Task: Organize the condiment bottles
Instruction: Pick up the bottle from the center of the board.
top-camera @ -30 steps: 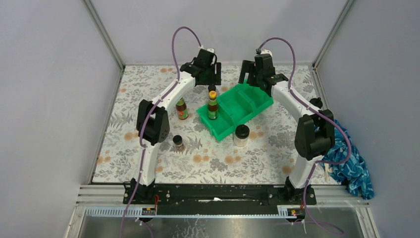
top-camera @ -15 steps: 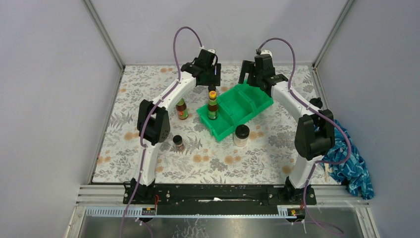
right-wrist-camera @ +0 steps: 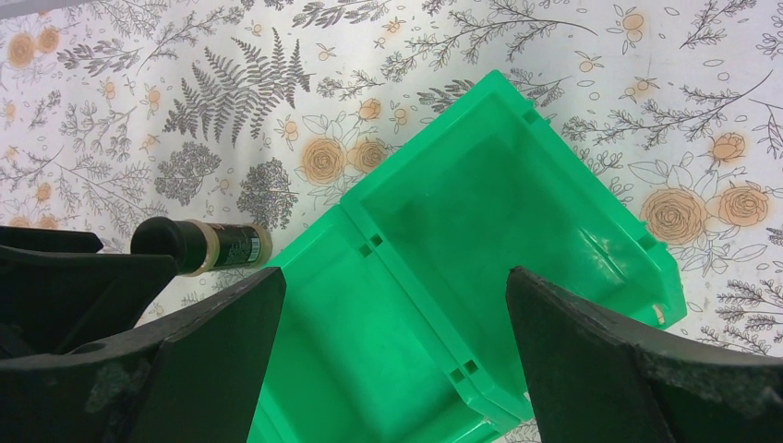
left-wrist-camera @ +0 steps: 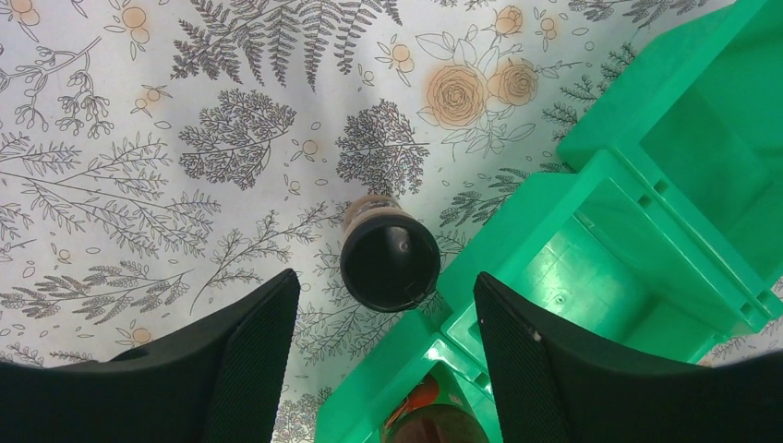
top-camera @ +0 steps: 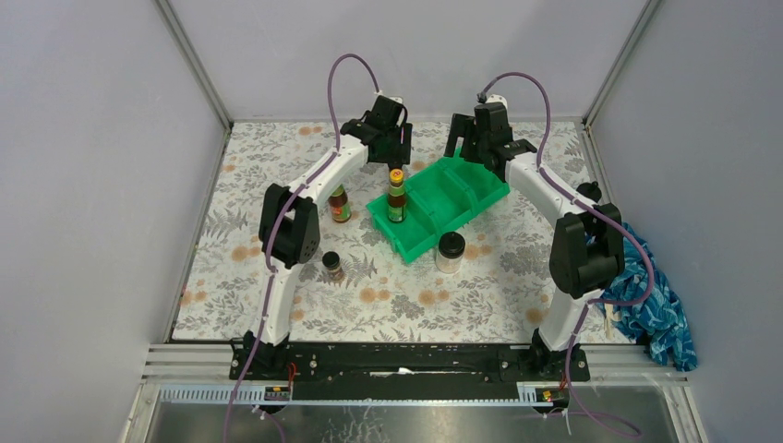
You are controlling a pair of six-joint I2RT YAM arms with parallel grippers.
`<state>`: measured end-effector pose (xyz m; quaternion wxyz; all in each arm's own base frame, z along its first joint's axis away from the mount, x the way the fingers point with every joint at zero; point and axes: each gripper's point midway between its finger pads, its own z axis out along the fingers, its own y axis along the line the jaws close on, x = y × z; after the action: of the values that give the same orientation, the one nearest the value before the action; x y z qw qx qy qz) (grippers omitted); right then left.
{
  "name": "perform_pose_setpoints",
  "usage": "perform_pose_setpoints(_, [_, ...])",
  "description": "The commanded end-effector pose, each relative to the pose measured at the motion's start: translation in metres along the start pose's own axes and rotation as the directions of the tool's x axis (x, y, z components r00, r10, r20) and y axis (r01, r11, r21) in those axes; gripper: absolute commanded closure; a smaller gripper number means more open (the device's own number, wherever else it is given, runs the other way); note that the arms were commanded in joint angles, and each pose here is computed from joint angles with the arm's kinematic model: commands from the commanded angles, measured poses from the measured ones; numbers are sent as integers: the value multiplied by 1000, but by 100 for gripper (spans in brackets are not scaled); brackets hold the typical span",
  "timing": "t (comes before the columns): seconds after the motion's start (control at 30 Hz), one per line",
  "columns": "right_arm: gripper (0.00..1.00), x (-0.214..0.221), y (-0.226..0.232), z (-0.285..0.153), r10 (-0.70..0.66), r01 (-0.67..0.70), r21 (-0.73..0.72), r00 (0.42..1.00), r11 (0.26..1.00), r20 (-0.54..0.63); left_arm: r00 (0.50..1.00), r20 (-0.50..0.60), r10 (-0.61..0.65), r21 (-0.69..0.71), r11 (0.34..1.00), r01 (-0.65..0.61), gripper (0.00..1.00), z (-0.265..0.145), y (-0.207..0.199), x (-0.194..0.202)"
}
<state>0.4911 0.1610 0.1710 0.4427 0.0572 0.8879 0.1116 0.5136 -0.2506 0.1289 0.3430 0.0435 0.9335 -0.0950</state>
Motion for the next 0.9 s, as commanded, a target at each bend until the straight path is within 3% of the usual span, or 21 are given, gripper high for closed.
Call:
perform_pose_setpoints(0.0, [3, -26, 4, -14, 21, -20, -11, 997, 1000, 80, 1000, -7, 29, -20, 999, -29, 27, 3, 4, 1])
perform_pose_setpoints(0.87, [2, -24, 5, -5, 21, -20, -11, 997, 1000, 71, 998, -49, 41, -3, 999, -41, 29, 18, 2, 14])
